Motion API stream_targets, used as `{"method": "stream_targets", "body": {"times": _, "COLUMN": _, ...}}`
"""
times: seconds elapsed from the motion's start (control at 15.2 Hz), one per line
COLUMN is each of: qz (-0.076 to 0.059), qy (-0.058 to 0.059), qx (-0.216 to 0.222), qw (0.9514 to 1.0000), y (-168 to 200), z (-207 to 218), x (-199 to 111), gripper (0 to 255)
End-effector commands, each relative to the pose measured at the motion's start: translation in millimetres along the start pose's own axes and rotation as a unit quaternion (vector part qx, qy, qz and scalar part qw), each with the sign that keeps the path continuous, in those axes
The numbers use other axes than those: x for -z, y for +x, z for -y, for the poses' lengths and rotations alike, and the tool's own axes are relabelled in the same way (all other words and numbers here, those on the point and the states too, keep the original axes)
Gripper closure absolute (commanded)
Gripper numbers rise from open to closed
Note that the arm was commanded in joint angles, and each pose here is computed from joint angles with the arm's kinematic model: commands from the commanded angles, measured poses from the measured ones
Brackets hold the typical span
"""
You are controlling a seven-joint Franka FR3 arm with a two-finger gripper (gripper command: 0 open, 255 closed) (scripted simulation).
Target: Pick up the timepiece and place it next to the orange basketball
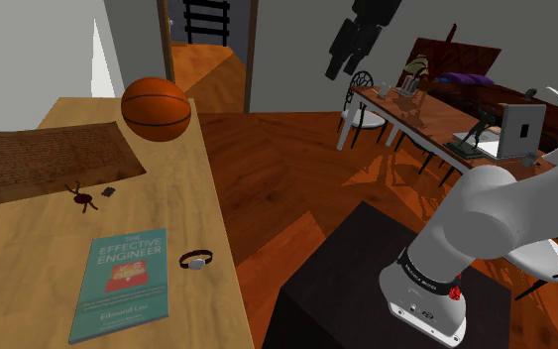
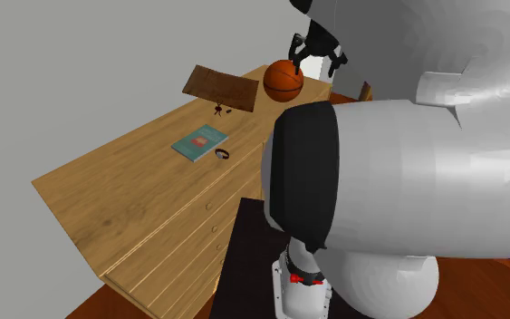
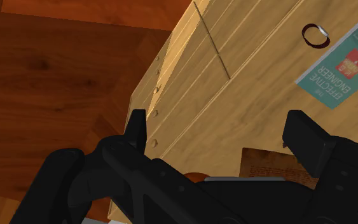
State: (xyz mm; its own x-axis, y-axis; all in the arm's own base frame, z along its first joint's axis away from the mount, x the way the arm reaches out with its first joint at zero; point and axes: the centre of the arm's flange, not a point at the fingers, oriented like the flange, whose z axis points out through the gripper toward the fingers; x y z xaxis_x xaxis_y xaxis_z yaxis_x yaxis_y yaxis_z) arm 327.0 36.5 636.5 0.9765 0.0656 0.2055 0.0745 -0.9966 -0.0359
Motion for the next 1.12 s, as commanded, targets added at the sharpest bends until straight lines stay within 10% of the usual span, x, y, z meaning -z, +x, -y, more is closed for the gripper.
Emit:
{"method": "stream_targets", "body": {"times": 0.0, "qz": 0.000, "qy": 0.000, "qx": 0.000, "qw": 1.0000, "y": 0.0, "z": 0.0, "x": 0.0, "gripper": 0}}
{"method": "stream_targets", "body": {"times": 1.06, "qz": -0.072, "qy": -0.020, "qx": 0.017, "qw": 0.9970, "y": -38.7, "z": 142.7, "x": -161.7, "gripper": 0}}
